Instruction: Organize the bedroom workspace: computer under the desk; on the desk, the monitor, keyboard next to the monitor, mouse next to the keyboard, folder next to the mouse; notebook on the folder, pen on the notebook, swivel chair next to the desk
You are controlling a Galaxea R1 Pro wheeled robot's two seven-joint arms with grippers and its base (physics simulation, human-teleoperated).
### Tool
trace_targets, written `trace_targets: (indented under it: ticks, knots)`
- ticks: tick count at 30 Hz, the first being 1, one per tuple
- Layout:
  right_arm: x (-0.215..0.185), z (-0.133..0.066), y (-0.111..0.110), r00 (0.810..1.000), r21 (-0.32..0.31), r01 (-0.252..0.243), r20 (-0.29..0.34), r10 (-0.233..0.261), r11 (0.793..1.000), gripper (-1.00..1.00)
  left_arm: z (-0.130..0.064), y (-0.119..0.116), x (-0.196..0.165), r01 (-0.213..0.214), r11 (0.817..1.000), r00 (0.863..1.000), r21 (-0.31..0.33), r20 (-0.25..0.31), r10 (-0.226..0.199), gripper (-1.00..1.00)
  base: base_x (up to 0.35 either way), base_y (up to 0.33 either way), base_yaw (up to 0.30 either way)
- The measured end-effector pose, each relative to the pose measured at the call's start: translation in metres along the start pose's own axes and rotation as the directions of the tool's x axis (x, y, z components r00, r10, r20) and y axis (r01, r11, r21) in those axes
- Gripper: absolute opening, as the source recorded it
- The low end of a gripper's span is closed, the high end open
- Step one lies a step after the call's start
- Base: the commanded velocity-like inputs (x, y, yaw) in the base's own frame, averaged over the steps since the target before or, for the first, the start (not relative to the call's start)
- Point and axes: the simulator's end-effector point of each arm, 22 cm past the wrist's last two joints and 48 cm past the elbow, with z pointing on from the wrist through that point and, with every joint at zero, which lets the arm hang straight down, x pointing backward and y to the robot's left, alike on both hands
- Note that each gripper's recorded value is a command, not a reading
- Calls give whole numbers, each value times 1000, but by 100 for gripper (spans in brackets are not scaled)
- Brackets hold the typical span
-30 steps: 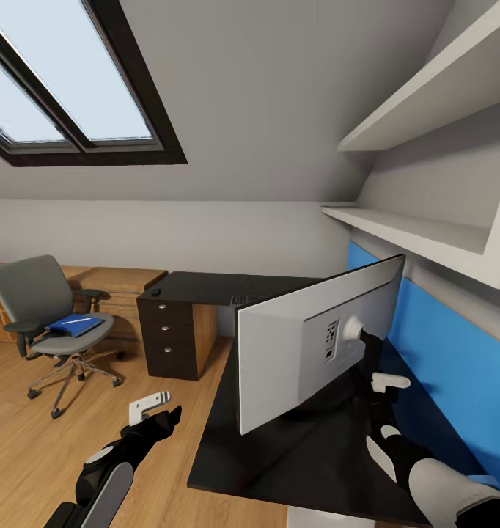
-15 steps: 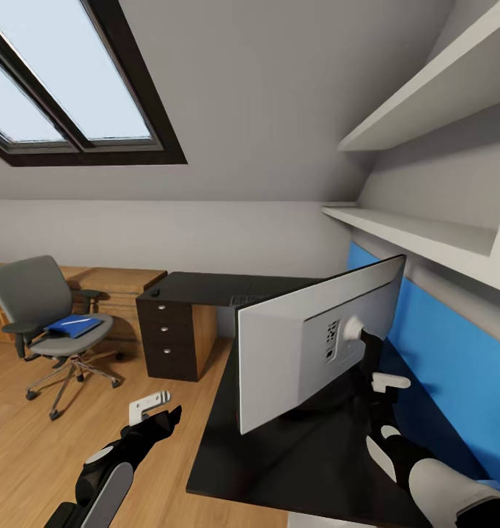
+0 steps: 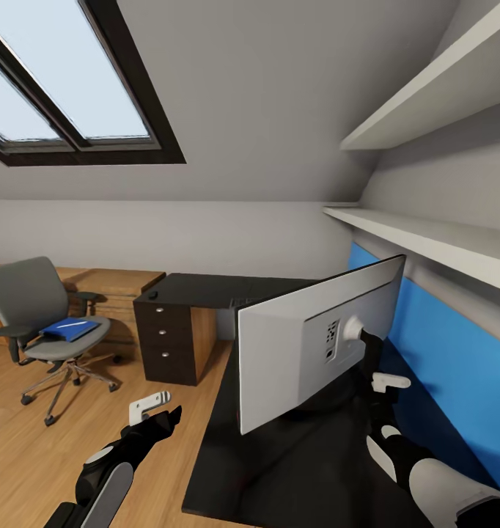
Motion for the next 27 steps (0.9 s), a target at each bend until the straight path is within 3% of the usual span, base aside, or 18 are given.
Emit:
trace_targets:
  ticks: [27]
  knots:
    - [0,0,0,1000,-1,0,0,0,1000,-100,0,0,1,-1,1000,1000,0,-3,1,100,59,-14,0]
